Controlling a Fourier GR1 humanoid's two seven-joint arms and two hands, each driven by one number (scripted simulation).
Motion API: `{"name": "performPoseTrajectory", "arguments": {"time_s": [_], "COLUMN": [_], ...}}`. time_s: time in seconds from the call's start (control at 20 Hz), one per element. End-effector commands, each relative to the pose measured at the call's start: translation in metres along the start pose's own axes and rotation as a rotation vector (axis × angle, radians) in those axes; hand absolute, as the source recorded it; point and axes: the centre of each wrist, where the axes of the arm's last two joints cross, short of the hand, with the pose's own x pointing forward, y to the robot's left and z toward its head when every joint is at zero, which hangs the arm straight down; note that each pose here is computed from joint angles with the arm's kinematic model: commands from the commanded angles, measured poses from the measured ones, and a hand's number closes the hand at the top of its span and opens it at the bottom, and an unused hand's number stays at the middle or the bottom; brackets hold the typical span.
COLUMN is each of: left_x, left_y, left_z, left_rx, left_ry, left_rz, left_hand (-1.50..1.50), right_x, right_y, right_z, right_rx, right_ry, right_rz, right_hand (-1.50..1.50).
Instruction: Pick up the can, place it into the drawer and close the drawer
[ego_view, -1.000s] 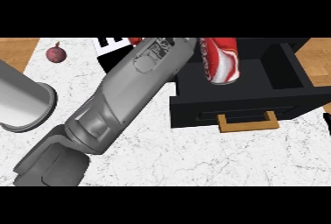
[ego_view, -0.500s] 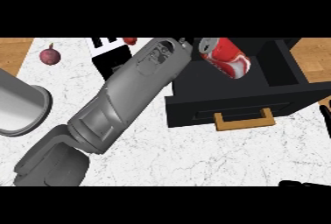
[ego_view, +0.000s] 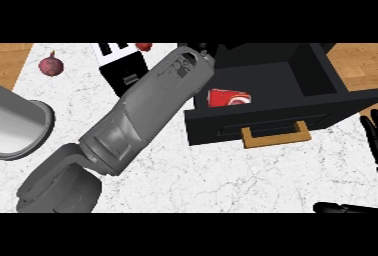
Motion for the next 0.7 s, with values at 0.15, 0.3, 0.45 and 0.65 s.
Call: {"name": "performPoseTrajectory", "arguments": {"time_s": [0.15, 0.3, 0.45, 0.65], "left_x": [-0.010, -0.020, -0.019, -0.019], "left_y": [-0.004, -0.001, -0.005, -0.002], "left_z": [0.006, 0.005, 0.009, 0.006], "left_rx": [0.038, 0.073, 0.086, 0.113], "left_ry": [0.011, 0.019, 0.017, 0.026], "left_rz": [-0.005, -0.020, -0.022, 0.015], "left_hand": [-1.50, -1.50, -1.50, -1.50], "right_x": [0.005, 0.007, 0.003, 0.014], "right_y": [-0.003, -0.001, 0.004, -0.004], "right_z": [-0.011, -0.004, -0.010, -0.005], "right_rx": [0.013, 0.011, 0.019, 0.023], "right_ry": [-0.010, -0.007, -0.008, -0.041], "right_rz": [-0.002, 0.008, 0.007, 0.029], "right_hand": [-1.50, -1.50, -1.50, -1.50]}}
